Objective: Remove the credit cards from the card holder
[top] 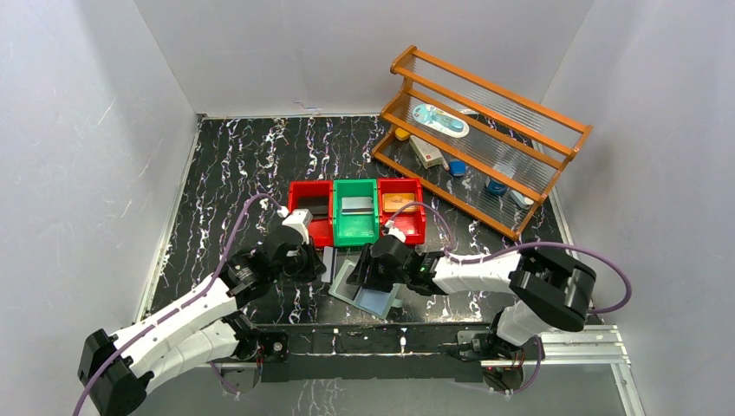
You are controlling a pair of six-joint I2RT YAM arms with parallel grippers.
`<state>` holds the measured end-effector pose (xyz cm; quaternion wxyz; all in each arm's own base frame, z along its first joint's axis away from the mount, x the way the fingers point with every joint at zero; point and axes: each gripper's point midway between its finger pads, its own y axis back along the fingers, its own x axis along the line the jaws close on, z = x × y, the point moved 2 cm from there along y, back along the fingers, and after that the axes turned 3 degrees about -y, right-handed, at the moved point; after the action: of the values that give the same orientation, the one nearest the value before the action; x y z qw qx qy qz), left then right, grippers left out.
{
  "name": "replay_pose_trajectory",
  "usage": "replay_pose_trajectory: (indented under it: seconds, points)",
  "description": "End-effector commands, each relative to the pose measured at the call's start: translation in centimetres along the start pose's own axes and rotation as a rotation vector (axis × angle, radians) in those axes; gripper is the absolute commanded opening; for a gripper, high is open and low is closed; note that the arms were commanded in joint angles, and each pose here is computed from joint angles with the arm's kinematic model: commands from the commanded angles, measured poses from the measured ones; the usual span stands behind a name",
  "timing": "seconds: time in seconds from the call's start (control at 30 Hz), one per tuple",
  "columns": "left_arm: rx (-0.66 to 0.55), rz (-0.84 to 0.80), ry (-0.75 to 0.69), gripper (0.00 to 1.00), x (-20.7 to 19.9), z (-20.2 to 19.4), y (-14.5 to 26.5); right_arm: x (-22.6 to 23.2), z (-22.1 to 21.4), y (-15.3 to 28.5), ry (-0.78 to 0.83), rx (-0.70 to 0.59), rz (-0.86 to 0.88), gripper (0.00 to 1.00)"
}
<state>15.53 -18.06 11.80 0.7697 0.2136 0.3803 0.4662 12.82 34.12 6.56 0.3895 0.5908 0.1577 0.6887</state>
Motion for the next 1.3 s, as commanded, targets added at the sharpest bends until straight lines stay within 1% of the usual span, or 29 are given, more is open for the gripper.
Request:
replay_pose_trajectory:
  seconds: [0.0,0.1,0.27,0.33,0.4,0.5,0.63,0.73,0.83,0.97,1.13,1.27]
  points:
    - [-0.027,0.006,0.007,0.0,-0.1,0.9,0.8,-0.9,0.6,-0.5,-0.001,-0.017,-0.084,0.59]
    - [-0.032,0.004,0.005,0.0,-0.1,0.9,0.9,-1.5,0.7,-0.2,0.026,-0.026,-0.107,0.6]
    - [-0.032,-0.022,-0.004,0.0,-0.6,1.1,0.7,1.6,1.4,1.0,0.111,-0.036,0.033,0.65]
    - [-0.031,-0.041,-0.012,0.0,-0.9,1.2,0.7,2.0,1.9,1.6,0.13,-0.066,0.042,0.68]
    - [-0.026,-0.053,-0.021,0.0,-1.1,1.2,0.7,1.5,2.8,2.2,0.127,-0.12,0.009,0.73]
    - [-0.02,-0.068,-0.022,0.0,-1.3,1.3,0.8,0.5,3.9,3.3,0.124,-0.195,-0.026,0.77]
    - [-0.012,-0.142,0.015,0.0,-1.6,1.8,1.0,0.5,4.3,4.7,0.171,-0.223,0.014,0.8]
    - [-0.015,-0.213,0.052,0.0,-1.8,2.6,1.2,0.0,4.8,5.4,0.143,-0.242,0.034,0.8]
    - [-0.017,-0.29,0.072,0.0,-2.5,3.3,1.7,-0.6,5.6,5.9,0.088,-0.241,0.116,0.79]
    - [-0.008,-0.428,0.108,0.0,-4.0,3.5,2.2,0.4,6.0,7.3,0.035,-0.262,0.321,0.76]
    - [0.02,-0.582,0.142,0.0,-5.9,3.1,2.8,2.1,5.3,8.8,0.074,-0.236,0.477,0.74]
    - [0.022,-0.64,0.168,0.0,-6.5,3.0,2.9,4.0,4.8,10.1,0.112,-0.217,0.594,0.7]
